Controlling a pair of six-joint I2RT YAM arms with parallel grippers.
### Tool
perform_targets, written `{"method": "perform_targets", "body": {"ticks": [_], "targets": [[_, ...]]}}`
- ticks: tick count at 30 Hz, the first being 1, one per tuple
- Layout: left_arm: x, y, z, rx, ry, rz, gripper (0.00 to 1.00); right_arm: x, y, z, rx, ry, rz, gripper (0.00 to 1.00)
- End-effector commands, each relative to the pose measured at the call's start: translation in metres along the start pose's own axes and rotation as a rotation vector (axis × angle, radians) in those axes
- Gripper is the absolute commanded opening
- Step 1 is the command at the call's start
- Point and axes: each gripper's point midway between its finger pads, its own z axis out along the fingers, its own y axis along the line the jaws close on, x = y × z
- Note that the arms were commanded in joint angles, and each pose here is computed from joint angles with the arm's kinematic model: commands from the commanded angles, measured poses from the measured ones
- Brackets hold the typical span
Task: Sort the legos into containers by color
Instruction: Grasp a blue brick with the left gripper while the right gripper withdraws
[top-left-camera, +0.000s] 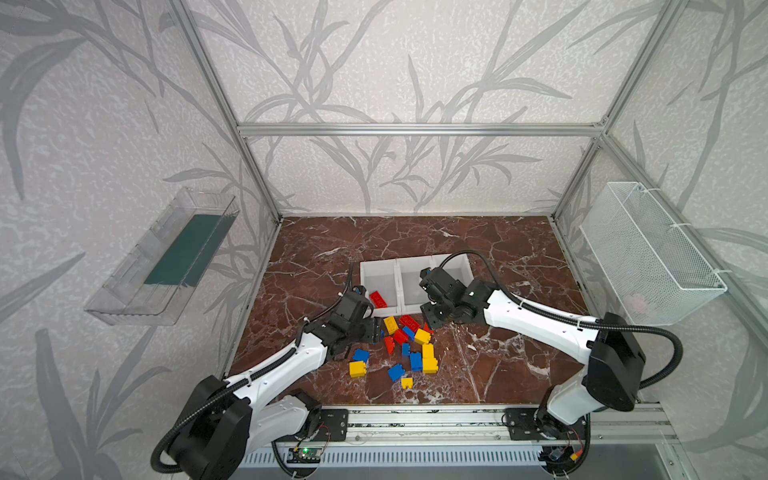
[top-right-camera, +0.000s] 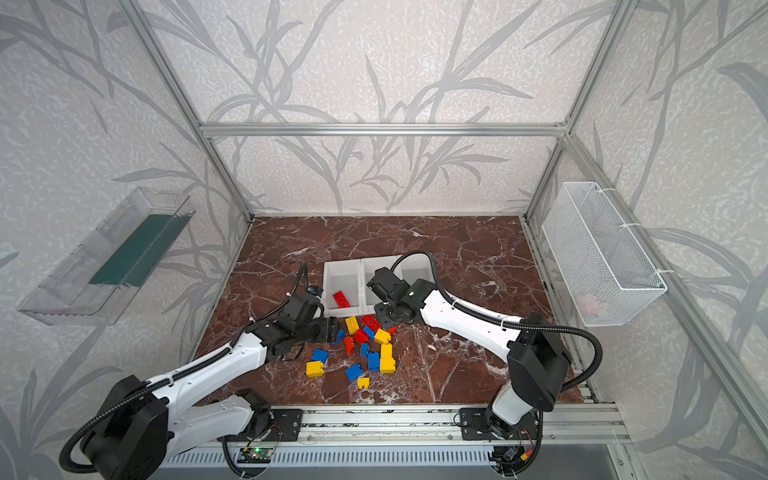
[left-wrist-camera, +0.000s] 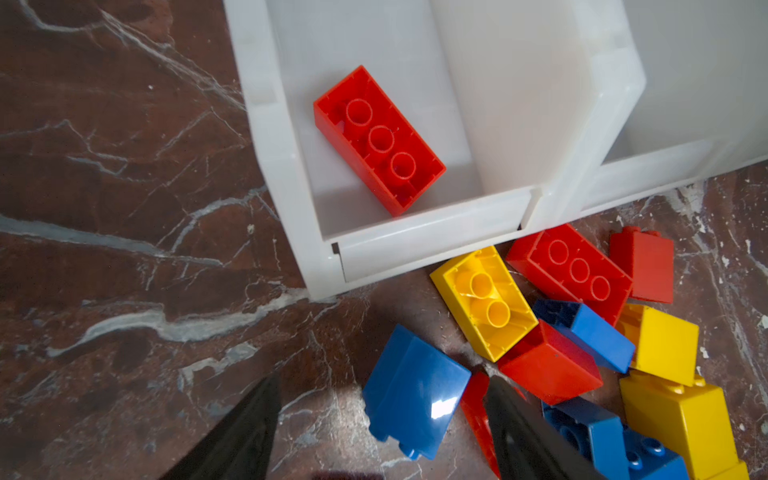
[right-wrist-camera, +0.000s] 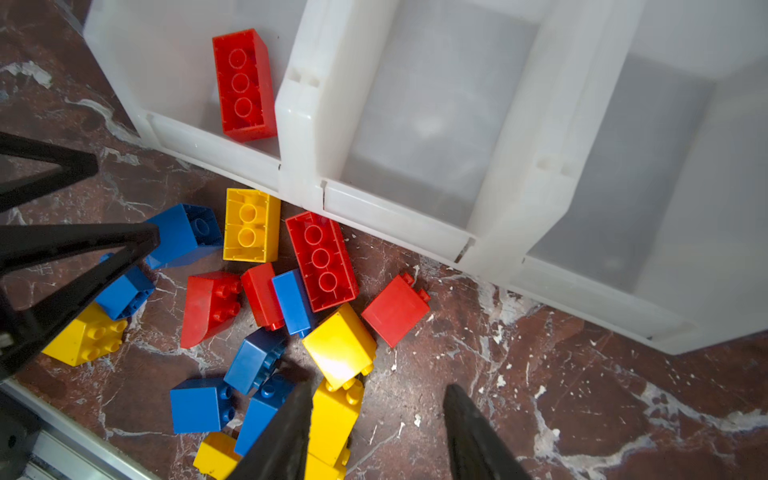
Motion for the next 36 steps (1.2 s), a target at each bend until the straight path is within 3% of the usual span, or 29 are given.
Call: {"method": "perform_targets", "body": {"ticks": [1, 11, 31, 36], "targets": [[-0.003, -0.006, 0.002, 0.009, 0.012, 0.045, 0.76, -0.008, -0.002, -0.012, 0.007, -0.038, 0.018, 0.52], [0.007, -0.012, 0.014, 0.011, 0.056, 0.093, 0.69, -0.004, -0.004, -0.013, 0.004, -0.041, 0.041, 0.52], [0.014, -0.024, 0.024, 0.009, 0.072, 0.150, 0.33, 0.006, -0.014, -0.019, 0.025, -0.049, 0.063, 0.49], [0.010, -0.030, 0.016, 0.025, 0.047, 0.166, 0.31, 0.006, -0.016, -0.023, 0.029, -0.061, 0.066, 0.49]]}}
